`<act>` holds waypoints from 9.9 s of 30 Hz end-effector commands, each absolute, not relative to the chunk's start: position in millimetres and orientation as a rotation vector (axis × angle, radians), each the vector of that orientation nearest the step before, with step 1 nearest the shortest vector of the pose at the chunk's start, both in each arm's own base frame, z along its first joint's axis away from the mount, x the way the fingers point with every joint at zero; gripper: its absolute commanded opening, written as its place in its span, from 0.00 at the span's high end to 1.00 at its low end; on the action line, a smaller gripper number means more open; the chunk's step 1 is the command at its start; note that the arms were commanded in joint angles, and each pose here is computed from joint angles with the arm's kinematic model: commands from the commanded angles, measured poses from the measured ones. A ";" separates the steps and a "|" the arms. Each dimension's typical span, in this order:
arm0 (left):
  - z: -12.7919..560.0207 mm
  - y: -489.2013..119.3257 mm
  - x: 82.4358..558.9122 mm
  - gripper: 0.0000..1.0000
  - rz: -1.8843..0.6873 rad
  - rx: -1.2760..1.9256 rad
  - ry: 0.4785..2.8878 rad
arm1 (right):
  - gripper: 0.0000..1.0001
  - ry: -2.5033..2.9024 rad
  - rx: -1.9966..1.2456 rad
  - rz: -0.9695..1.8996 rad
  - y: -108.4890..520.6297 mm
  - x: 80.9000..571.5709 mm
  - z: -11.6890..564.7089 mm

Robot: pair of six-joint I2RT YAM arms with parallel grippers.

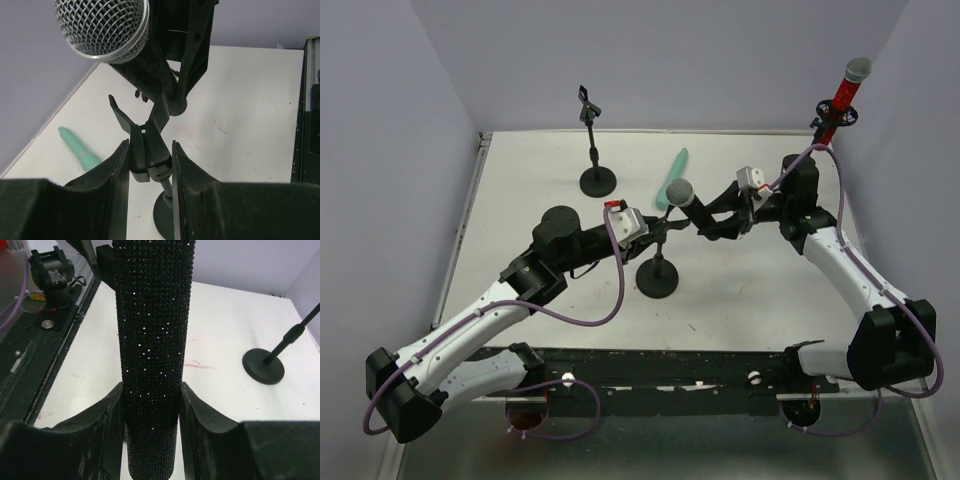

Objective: Attach the microphones to the stand

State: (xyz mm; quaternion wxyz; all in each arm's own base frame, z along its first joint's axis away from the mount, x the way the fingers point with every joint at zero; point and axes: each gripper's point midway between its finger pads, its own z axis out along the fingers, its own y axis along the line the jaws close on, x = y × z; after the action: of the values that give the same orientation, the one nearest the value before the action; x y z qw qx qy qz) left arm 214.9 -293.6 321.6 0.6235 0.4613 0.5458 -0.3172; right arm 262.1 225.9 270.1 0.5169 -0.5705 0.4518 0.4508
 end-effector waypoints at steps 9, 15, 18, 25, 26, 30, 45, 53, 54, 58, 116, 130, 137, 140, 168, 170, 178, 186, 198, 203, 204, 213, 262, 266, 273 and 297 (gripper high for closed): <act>313.3 -301.2 200.3 0.85 -0.821 1.106 1.235 | 1.00 0.926 -1.463 1.170 260.5 254.4 259.9; 312.6 -300.0 200.8 0.85 -0.822 1.088 1.238 | 1.00 0.927 -1.480 1.233 265.7 238.9 249.3; 314.2 -300.5 199.0 0.85 -0.839 1.077 1.231 | 1.00 0.942 -1.486 1.263 271.2 234.8 242.9; 311.0 -300.8 196.6 0.85 -0.860 1.073 1.243 | 1.00 0.954 -1.490 1.265 277.4 231.7 246.1; 310.0 -300.3 196.5 0.85 -0.859 1.073 1.247 | 1.00 0.949 -1.493 1.260 277.8 230.5 248.9; 309.1 -299.2 197.5 0.84 -0.851 1.070 1.258 | 1.00 0.950 -1.494 1.227 276.7 230.7 256.4; 315.2 -290.2 194.9 0.71 -0.818 1.080 1.283 | 1.00 1.021 -1.535 1.045 267.8 238.5 254.5; 320.5 -286.9 204.3 0.30 -0.797 1.008 1.322 | 0.88 1.037 -1.539 1.031 266.5 239.1 252.3; 321.7 -285.1 205.5 0.23 -0.790 0.993 1.325 | 0.80 1.040 -1.536 1.029 266.2 239.9 252.0; 326.1 -278.5 208.1 0.07 -0.769 0.940 1.317 | 0.57 1.064 -1.509 1.032 264.8 243.1 252.8; 206.2 -241.3 185.4 0.02 -0.964 0.543 1.497 | 0.00 1.317 -1.426 1.216 255.4 260.4 277.3; 203.8 -240.0 182.8 0.02 -0.970 0.545 1.500 | 0.25 1.313 -1.395 1.263 266.9 257.9 289.9; 200.8 -238.7 180.9 0.02 -0.972 0.546 1.508 | 0.62 1.286 -1.404 1.234 267.7 261.6 308.4; 202.1 -237.4 179.6 0.02 -0.972 0.545 1.504 | 0.69 1.278 -1.405 1.194 268.8 268.0 324.2; 205.2 -225.8 172.1 0.02 -0.967 0.520 1.500 | 0.71 1.489 -0.583 0.300 165.2 542.9 383.1; 205.0 -227.2 173.1 0.02 -0.969 0.521 1.505 | 0.71 1.505 -0.573 0.304 164.9 550.8 373.8; 205.0 -226.8 172.7 0.02 -0.968 0.521 1.501 | 0.68 1.547 -0.510 0.323 148.6 549.2 348.0; 205.8 -226.8 171.9 0.02 -0.968 0.528 1.496 | 0.50 1.586 -0.494 0.329 137.2 523.7 323.4; 212.6 -224.2 166.7 0.02 -0.992 0.516 1.480 | 0.17 1.574 -0.453 0.317 121.6 501.7 335.5; 215.0 -221.1 164.7 0.02 -0.998 0.499 1.482 | 0.07 1.549 -0.459 0.314 115.9 483.8 346.4; 214.3 -220.5 164.8 0.02 -0.996 0.496 1.487 | 0.06 1.538 -0.464 0.312 115.2 478.7 351.0; 219.3 -209.0 186.2 0.02 -0.901 0.364 1.638 | 0.00 1.522 -0.531 0.295 103.0 417.7 381.2; 236.7 -133.7 552.3 0.21 -0.348 0.158 1.589 | 0.00 1.577 -1.041 0.958 169.4 242.7 235.4; 233.5 -133.0 563.4 0.25 -0.334 0.147 1.595 | 0.01 1.581 -1.042 0.964 169.9 243.1 233.5; 231.7 -133.3 570.6 0.46 -0.328 0.144 1.591 | 0.01 1.590 -1.040 0.961 169.1 244.1 231.0; 270.2 -174.6 395.6 1.00 -0.639 0.523 1.492 | 0.00 1.566 -1.053 0.961 169.5 240.1 233.8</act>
State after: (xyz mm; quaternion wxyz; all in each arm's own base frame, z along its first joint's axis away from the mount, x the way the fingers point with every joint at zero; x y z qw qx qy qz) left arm 444.3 -160.3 236.1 0.6472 0.1816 0.6988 -0.2444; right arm 245.1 167.1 220.3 0.4798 -0.4192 0.6646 0.3904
